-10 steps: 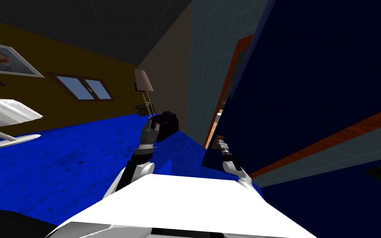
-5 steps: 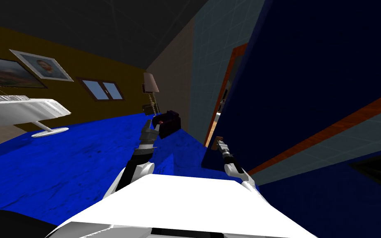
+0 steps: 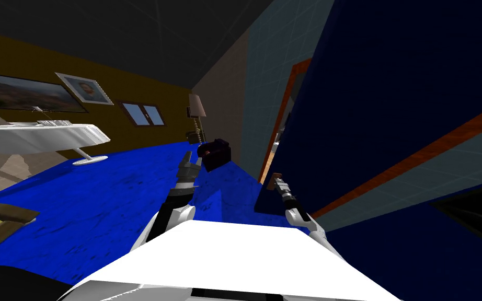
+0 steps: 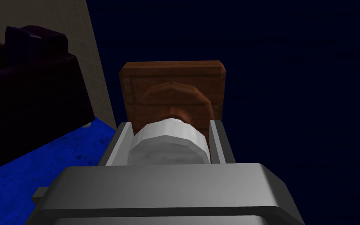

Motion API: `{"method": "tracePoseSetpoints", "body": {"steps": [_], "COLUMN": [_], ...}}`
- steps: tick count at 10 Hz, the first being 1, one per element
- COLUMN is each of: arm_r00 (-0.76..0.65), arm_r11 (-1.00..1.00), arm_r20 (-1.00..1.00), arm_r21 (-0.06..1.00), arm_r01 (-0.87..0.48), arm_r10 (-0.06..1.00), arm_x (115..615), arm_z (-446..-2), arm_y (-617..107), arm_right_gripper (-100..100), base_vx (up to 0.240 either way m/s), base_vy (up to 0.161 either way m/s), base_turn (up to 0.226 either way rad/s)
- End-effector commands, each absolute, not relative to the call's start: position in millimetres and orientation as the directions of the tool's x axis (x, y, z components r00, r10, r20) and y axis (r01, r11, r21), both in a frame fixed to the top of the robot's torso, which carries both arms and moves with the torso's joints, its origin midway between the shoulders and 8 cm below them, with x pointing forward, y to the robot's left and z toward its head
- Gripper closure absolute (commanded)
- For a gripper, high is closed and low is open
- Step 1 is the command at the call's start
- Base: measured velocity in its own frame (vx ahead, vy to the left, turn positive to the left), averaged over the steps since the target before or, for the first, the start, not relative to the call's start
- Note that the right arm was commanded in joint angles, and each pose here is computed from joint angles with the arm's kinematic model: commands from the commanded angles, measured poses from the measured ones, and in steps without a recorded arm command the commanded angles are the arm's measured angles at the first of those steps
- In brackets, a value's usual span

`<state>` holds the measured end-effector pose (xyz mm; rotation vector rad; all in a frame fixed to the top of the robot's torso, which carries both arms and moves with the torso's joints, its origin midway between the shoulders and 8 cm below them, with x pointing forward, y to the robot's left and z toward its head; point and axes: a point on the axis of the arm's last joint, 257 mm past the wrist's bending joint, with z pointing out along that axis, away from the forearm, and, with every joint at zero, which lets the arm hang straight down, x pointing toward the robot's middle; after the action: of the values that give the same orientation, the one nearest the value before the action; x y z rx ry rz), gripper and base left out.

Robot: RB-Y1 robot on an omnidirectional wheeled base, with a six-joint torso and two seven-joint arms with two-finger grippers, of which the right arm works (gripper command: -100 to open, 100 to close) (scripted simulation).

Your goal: Pull the door open

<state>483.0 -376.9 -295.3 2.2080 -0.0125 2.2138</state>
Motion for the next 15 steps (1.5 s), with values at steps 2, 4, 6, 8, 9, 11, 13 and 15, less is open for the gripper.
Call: {"method": "tracePoseSetpoints", "body": {"steps": [2,4,6,8,9,11,13,15], "arm_r00": [-0.001,-0.001,0.000,-0.002,-0.005,-0.011,-0.013,-0.011], "arm_r11": [-1.000,-0.999,-0.999,-0.998,-0.997,-0.994,-0.989,-0.982], "arm_r20": [1.000,1.000,1.000,1.000,1.000,1.000,1.000,1.000], "arm_r21": [0.002,0.001,0.000,0.006,0.009,0.014,0.017,0.015], "arm_r01": [0.018,0.035,0.052,0.067,0.079,0.109,0.147,0.188], "arm_r10": [0.002,0.001,0.000,0.006,0.009,0.013,0.015,0.013], "arm_x": [476.3,472.8,469.3,461.2,455.7,441.7,425.2,407.9], "arm_z": [-296.3,-296.2,-296.1,-297.4,-297.2,-296.7,-296.7,-296.7], "arm_y": [-371.6,-369.1,-366.7,-368.8,-370.1,-372.5,-374.2,-374.9], "arm_right_gripper": [100,100,100,100,100,100,100,100], "base_vx": [-0.184,-0.163,-0.179,-0.062,-0.056,-0.058,-0.070,-0.074], "base_vy": [-0.077,-0.066,-0.080,-0.021,-0.006,-0.008,-0.023,-0.023], "base_turn": [0.096,0.081,0.085,0.021,-0.010,-0.014,-0.009,-0.020]}}
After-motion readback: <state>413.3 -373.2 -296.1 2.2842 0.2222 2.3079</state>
